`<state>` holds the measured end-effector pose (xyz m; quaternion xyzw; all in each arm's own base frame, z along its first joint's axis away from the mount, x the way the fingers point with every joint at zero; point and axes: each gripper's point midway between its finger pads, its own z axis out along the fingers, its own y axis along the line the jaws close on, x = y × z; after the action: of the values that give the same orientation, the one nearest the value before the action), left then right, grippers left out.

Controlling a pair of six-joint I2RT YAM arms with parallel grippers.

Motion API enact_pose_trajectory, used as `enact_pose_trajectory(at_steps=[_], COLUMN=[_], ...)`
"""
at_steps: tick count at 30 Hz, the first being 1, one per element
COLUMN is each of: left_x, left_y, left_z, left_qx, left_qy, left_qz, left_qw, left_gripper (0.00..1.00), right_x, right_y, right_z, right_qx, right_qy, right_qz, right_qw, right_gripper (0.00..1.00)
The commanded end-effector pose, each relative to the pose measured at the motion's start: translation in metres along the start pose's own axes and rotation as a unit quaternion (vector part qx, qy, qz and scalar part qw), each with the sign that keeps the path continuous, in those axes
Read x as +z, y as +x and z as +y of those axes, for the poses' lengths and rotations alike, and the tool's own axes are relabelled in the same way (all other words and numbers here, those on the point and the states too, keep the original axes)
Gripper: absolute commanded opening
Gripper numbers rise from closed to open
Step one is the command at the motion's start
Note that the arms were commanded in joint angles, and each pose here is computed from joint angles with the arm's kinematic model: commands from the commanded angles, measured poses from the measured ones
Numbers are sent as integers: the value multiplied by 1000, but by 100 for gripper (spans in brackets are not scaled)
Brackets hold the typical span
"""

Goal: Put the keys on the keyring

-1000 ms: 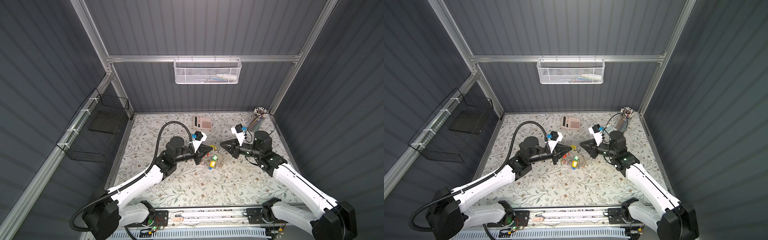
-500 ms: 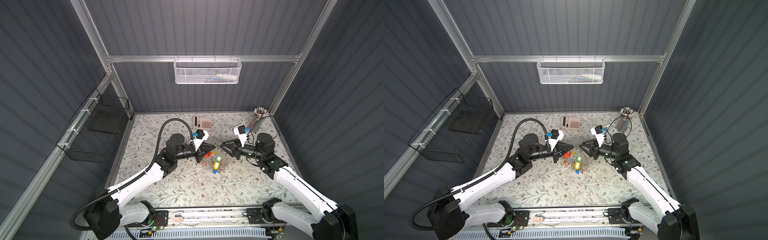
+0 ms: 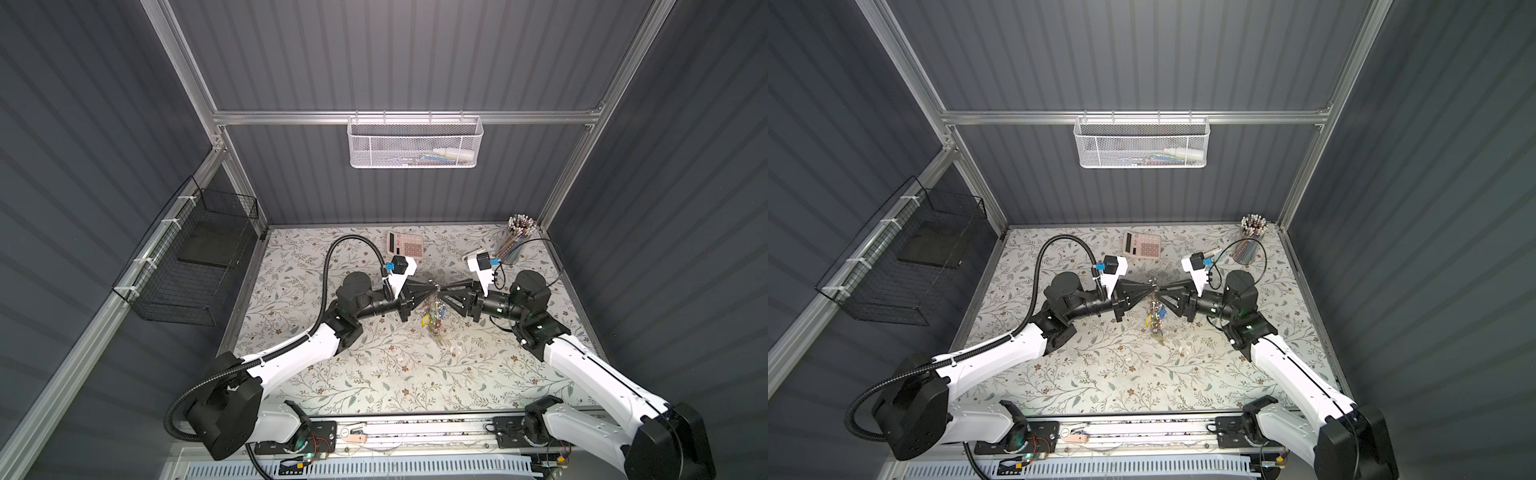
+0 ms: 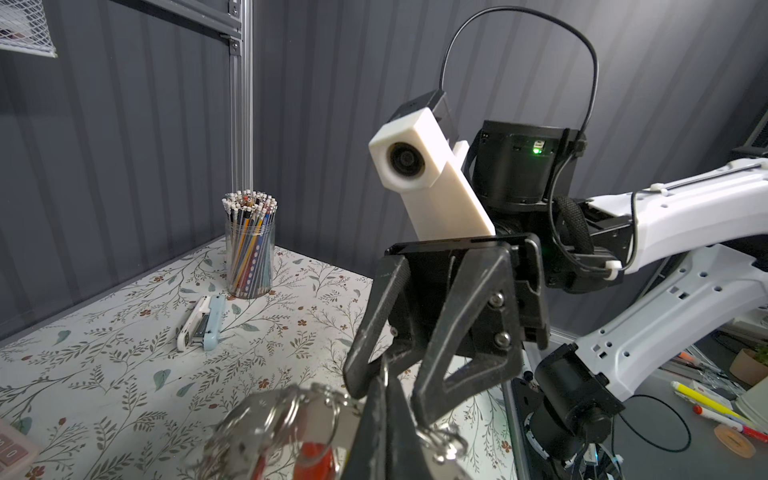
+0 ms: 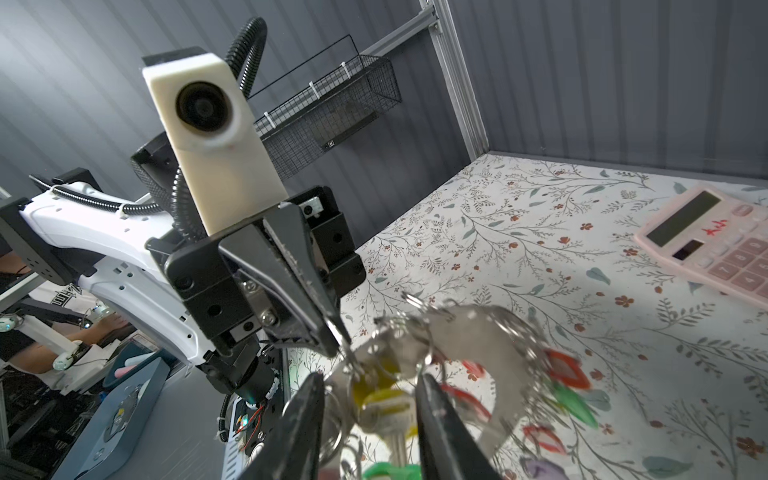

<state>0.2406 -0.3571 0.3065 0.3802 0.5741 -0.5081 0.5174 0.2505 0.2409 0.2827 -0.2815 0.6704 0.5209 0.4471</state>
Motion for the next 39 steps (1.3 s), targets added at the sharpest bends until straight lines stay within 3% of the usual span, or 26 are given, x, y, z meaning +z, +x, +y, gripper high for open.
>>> enact_pose_trajectory(at_steps=[1,10,39], left_x=[-2,-1,1], left_y=[-34,-31,-27], left_z=[-12,-14,-19], left_qx=[23,9,-7], left_qy=[23,35,61], left_qz=[-64,-66,-61], left_qw=[997,997,996], left_gripper=[0,0,0], right_x=[-1,-14,-4], right_y=[-9,-26,-35], right_z=[8,7,13], right_qx=[-14,-22,-20], right_qy=[-17,-7,-53], right_qz=[-13,-30,-27], right_qw=[1000,999,998], right_gripper=[39,37,18])
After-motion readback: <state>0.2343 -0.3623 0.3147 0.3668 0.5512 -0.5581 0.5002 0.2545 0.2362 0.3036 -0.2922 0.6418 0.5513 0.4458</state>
